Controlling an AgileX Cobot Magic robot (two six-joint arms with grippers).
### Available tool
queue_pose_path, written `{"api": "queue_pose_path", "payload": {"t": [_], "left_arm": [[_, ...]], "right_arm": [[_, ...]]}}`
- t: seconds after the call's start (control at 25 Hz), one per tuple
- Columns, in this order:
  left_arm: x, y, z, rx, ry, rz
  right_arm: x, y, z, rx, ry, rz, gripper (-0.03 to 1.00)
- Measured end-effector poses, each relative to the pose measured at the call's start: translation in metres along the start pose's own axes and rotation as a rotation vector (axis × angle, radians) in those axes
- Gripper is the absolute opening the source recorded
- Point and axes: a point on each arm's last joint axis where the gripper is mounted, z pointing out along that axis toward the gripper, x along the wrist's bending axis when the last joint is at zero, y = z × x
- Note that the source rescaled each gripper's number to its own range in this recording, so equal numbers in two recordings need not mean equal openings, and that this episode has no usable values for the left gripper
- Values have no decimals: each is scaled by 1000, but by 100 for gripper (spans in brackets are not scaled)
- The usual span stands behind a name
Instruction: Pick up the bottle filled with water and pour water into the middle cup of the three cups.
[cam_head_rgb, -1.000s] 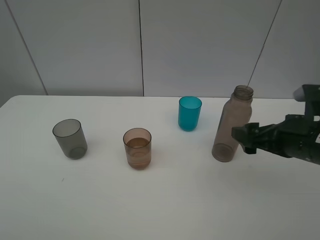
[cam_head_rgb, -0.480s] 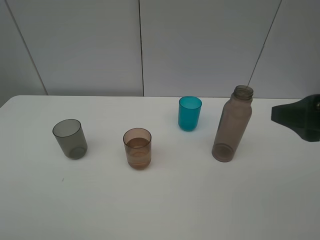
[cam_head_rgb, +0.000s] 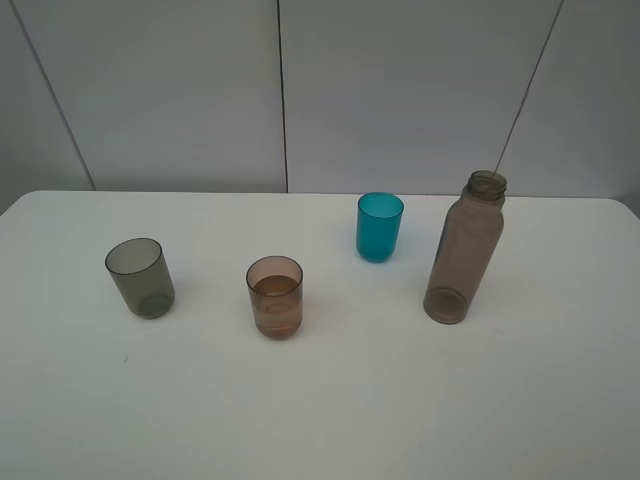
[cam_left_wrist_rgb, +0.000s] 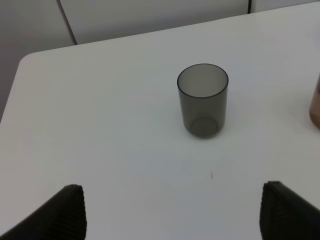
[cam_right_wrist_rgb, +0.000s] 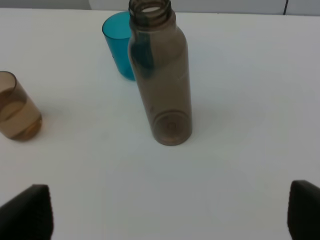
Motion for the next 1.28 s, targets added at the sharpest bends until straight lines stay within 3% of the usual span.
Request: {"api": "queue_pose_path", "payload": {"t": [0.36,0.64,1.04,1.28], "left_arm": [[0,0,0,0,0,1],[0,0,0,0,0,1],[0,0,0,0,0,1],[0,0,0,0,0,1]], "right_arm": [[-3,-16,-38,8,15,-42,100],[-1,-37,-37,-78,50,-76,100],[2,-36,-37,-87,-139,30,100],[2,-36,-37,-88,-200,60,100]]}}
